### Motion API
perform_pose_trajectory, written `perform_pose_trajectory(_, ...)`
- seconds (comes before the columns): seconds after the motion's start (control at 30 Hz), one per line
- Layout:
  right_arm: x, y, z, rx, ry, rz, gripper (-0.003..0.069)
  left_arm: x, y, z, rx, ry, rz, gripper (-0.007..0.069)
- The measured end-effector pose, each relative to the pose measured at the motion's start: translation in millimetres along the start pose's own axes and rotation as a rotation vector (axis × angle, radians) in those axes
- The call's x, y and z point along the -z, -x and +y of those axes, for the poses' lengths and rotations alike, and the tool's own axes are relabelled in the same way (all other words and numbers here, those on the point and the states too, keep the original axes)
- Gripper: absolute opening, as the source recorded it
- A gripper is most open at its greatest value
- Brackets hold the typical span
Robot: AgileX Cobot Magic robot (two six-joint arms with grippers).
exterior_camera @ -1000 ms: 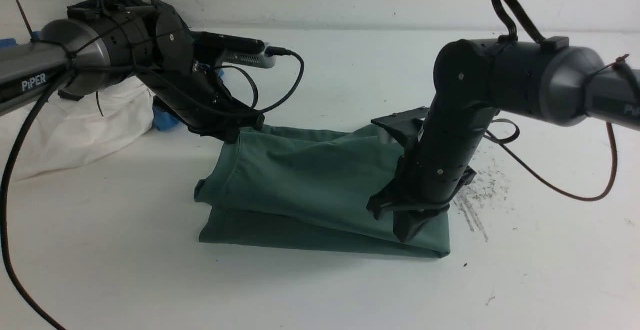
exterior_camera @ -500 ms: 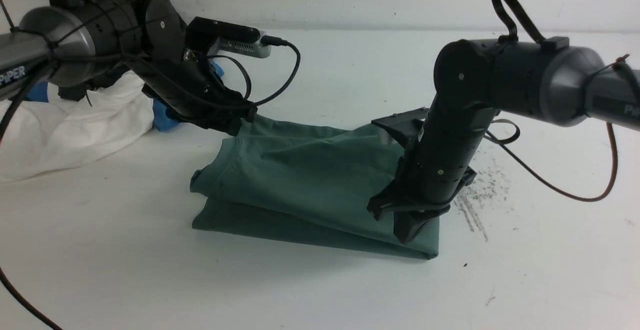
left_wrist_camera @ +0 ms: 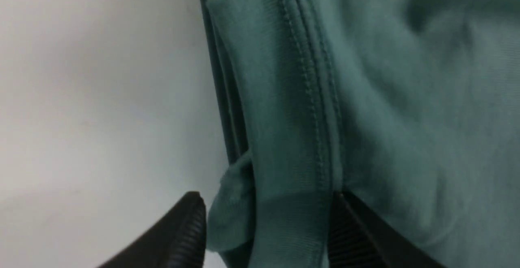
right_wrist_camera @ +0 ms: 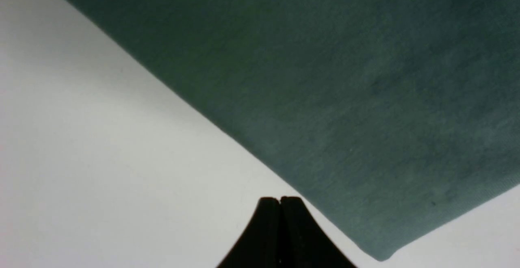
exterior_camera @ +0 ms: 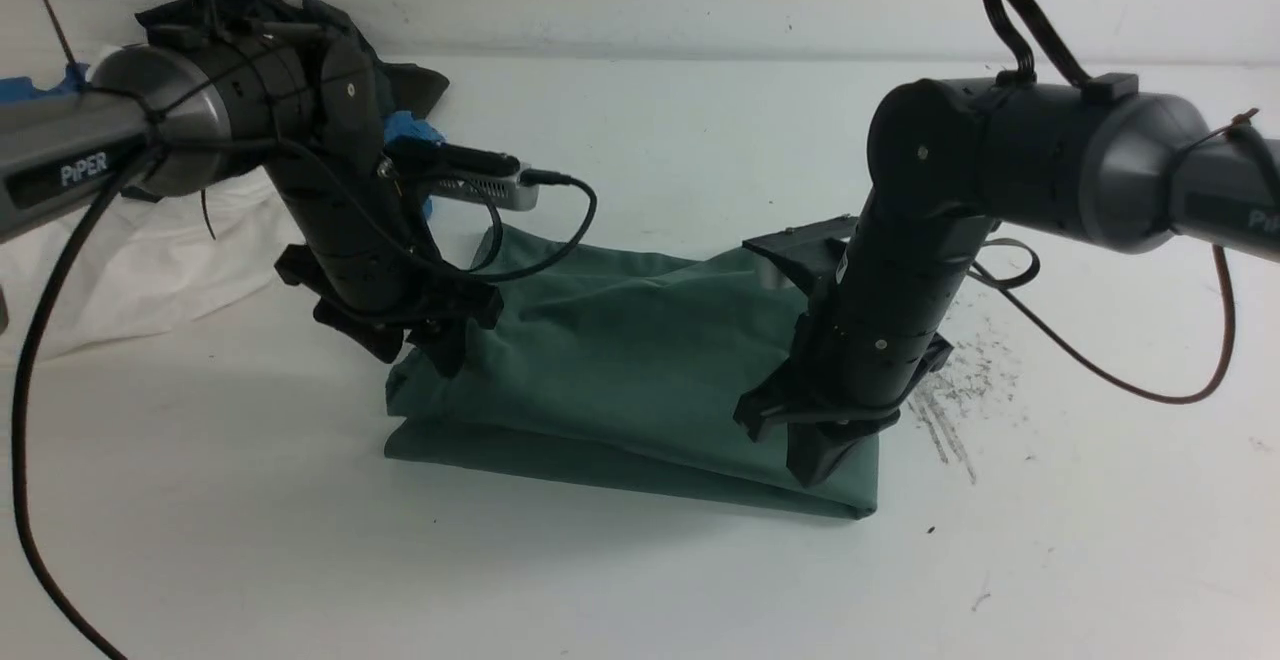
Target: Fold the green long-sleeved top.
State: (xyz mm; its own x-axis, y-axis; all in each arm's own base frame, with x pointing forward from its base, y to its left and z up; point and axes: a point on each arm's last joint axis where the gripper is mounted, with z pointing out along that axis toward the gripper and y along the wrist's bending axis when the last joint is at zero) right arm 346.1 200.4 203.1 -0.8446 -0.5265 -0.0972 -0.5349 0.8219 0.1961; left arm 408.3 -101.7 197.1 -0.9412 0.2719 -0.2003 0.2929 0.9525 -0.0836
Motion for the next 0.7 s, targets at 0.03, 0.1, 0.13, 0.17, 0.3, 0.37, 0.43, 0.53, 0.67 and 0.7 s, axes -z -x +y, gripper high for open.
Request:
perform_pose_trajectory(0.03,0,0,0,0.000,0.000,0.000,-0.0015,-4,0,0,0.007,-0.010,0.009,0.0375)
perform_pose_trajectory(0.1,0,0,0,0.000,0.000,0.000,-0.0015,-5,0,-1,0.013,-0.021,0.013,0.0340)
perform_pose_trajectory(0.13,0,0,0,0.000,0.000,0.000,-0.0015,-5,-1,-2,0.011,-0.030,0.018,0.0312)
perform_pose_trajectory(0.17,0,0,0,0.000,0.000,0.000,-0.0015,-5,-1,-3,0.009,-0.040,0.025,0.0257)
perform_pose_trajectory(0.3,0,0,0,-0.001,0.003,0.000,-0.0015,-5,-5,-6,-0.028,-0.073,0.066,0.0046)
perform_pose_trajectory(0.37,0,0,0,-0.002,0.003,-0.001,-0.0015,-3,-7,-7,-0.044,-0.079,0.083,0.0010)
perform_pose_trajectory(0.43,0,0,0,-0.002,0.003,-0.001,-0.0015,3,-9,-8,-0.050,-0.083,0.095,-0.0001)
perform_pose_trajectory(0.53,0,0,0,-0.002,0.003,-0.001,-0.0015,18,-12,-9,-0.055,-0.085,0.090,-0.0004)
perform_pose_trajectory(0.67,0,0,0,-0.002,0.003,-0.001,-0.0015,42,-18,-13,-0.065,-0.091,0.084,-0.0004)
perform_pose_trajectory(0.7,0,0,0,-0.002,0.003,-0.001,-0.0015,42,-18,-13,-0.065,-0.091,0.084,-0.0004)
